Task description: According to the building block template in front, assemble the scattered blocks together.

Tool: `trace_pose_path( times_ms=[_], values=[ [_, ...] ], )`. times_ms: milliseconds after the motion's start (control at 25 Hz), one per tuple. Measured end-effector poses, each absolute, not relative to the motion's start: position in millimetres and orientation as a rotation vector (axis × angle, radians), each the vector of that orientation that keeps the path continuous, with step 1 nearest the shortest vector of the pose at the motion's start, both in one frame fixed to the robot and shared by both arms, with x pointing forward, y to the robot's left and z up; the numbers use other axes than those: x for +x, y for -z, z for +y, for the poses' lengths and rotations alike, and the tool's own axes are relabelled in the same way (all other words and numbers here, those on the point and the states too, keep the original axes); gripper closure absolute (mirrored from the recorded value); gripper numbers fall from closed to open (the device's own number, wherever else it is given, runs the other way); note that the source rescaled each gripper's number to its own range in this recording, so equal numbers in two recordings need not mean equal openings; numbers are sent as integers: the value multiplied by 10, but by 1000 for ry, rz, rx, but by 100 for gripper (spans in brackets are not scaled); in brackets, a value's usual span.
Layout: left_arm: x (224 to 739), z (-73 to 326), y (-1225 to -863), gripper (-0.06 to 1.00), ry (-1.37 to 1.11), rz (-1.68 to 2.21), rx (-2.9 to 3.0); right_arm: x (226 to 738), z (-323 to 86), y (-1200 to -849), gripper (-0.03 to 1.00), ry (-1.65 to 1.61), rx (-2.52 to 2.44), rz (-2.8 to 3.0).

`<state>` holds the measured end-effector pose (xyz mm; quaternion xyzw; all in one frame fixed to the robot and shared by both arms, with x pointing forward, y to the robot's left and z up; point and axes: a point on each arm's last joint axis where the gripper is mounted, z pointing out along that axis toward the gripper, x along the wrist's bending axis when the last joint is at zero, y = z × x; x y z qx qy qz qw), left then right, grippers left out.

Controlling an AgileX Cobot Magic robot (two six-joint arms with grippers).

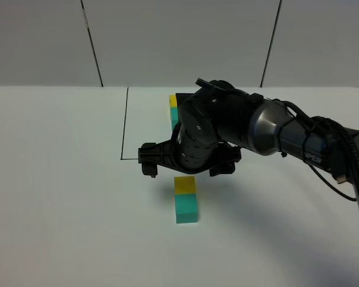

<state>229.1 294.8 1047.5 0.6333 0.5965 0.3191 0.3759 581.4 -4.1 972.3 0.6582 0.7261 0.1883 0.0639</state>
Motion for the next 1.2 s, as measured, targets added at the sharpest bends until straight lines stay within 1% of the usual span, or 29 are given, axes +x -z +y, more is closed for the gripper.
trace_pose_path(
  times_ms=[120, 240, 360, 480, 600, 720, 840, 960, 1040, 1200],
  values=[
    [2291, 2948, -10475, 7, -817, 1526, 1620, 5857, -266, -9960, -3, -513, 1895, 2203],
    [2291, 2948, -10475, 7, -817, 1526, 1620, 5993, -671, -10183, -1, -450, 1886, 2172],
    [2291, 2948, -10475, 7, -817, 1526, 1620, 6163, -1182, -10384, 3, -428, 1934, 2100],
    [2291, 2948, -10475, 7, -817, 1526, 1620, 6308, -1805, -10530, 6, -392, 2026, 1999],
    [2291, 2948, -10475, 7, -817, 1526, 1620, 6328, -2390, -10628, 7, -310, 2124, 1925],
    [2291, 2948, -10475, 7, -817, 1526, 1620, 6246, -2835, -10761, 7, -250, 2199, 1851],
    [2291, 2948, -10475, 7, -817, 1526, 1620, 6034, -3122, -10950, 8, -270, 2233, 1761],
    [2291, 2948, -10475, 7, -817, 1526, 1620, 5646, -3311, -11025, 10, -249, 2274, 1707],
    [2291, 2948, -10475, 7, -817, 1526, 1620, 5345, -3371, -11019, 10, -228, 2292, 1694],
    [2291, 2948, -10475, 7, -817, 1526, 1620, 4684, -3328, -10981, 11, -261, 2256, 1675]
  ],
)
